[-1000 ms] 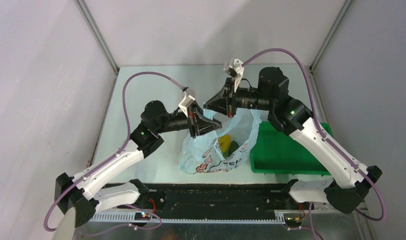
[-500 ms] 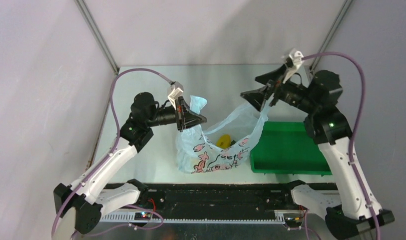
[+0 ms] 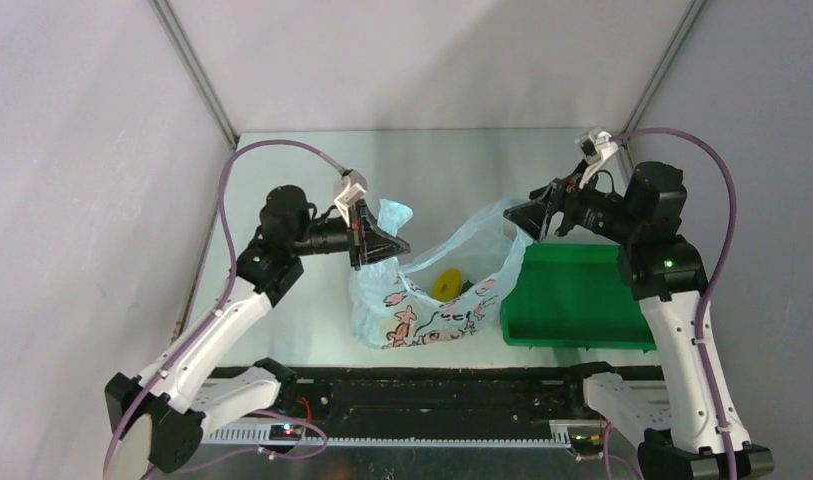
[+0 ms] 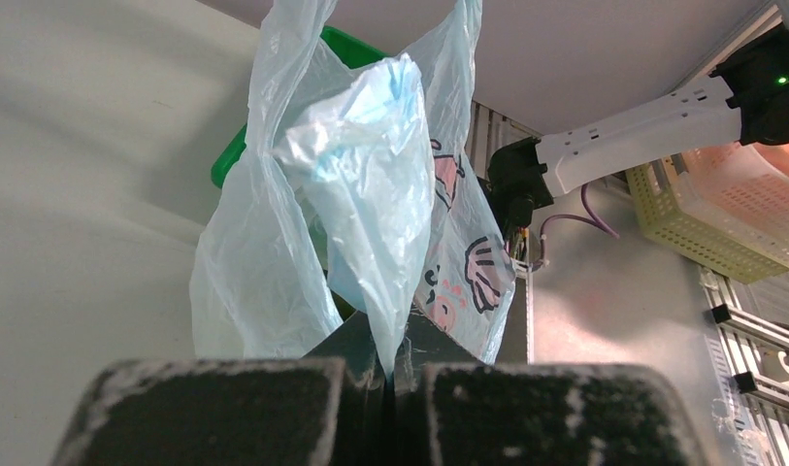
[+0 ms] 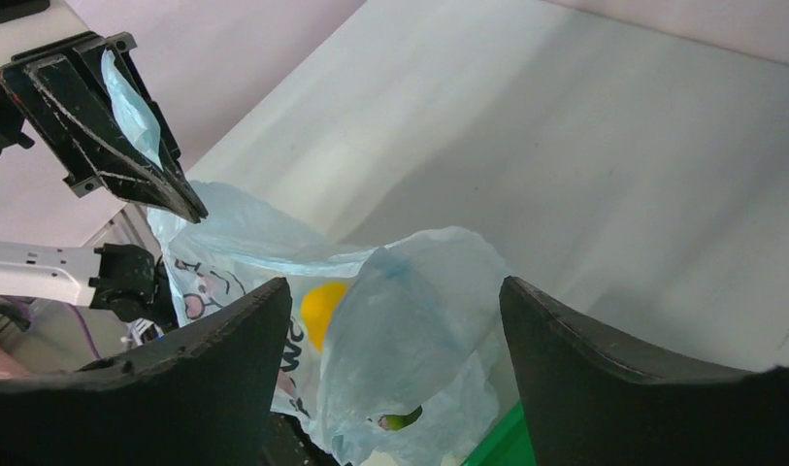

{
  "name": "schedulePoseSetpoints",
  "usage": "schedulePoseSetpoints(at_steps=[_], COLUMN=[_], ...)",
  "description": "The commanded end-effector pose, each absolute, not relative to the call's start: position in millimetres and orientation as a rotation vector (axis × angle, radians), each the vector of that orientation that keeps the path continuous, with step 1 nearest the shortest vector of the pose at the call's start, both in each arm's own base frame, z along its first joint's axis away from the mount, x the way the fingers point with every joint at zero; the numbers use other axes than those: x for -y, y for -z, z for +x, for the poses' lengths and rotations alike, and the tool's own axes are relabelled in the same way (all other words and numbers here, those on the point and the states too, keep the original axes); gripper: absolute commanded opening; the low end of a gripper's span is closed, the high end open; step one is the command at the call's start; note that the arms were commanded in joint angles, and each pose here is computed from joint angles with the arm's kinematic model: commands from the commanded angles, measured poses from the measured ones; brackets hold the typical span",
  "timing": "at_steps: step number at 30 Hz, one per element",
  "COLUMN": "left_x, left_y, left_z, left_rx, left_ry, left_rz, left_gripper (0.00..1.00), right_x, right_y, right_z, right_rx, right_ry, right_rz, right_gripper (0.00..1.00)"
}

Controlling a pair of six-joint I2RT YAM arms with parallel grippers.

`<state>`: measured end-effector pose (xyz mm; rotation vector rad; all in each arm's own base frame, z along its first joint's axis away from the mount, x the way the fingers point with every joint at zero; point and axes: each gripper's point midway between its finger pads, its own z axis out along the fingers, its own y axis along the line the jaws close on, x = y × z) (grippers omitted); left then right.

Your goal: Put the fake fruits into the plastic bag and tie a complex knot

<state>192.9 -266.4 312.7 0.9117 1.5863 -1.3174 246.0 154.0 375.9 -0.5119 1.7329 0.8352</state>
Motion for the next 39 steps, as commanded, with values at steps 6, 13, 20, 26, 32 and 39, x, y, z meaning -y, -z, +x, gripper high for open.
schedulePoseSetpoints(at_steps=[6,13,20,26,32,39], left_x=[263,260,260,295,352,391], left_y=[-326,-331,-393,-450,-460,-438], left_z=[186,195,213,212,196,195], left_rx=[-1.505,-1.507,-1.444,-1.311,-1.189,-1.165], left_ry=[1.305,1.226,0.958,0.97,1.17,1.281], left_rz=[0.957,0.929,0.925,0.925,1.014,1.059], left_gripper=[0.0,0.01,0.9,0.99,1.0,0.99], right_x=[-166,-169,-171,-171,-175,-177], right_y=[-368,-387,-414,-418,-424,-425], right_z=[246,241,232,230,224,223], right_rx=[-1.741,-1.697,-1.629,-1.628,-1.615,-1.611], right_ry=[-0.965,-0.999,-0.931,-0.891,-0.923,-0.933], right_rz=[-0.552,-0.495,-0.418,-0.339,-0.327,-0.322], right_gripper=[0.64,0.2,0.0,0.0,0.0,0.0])
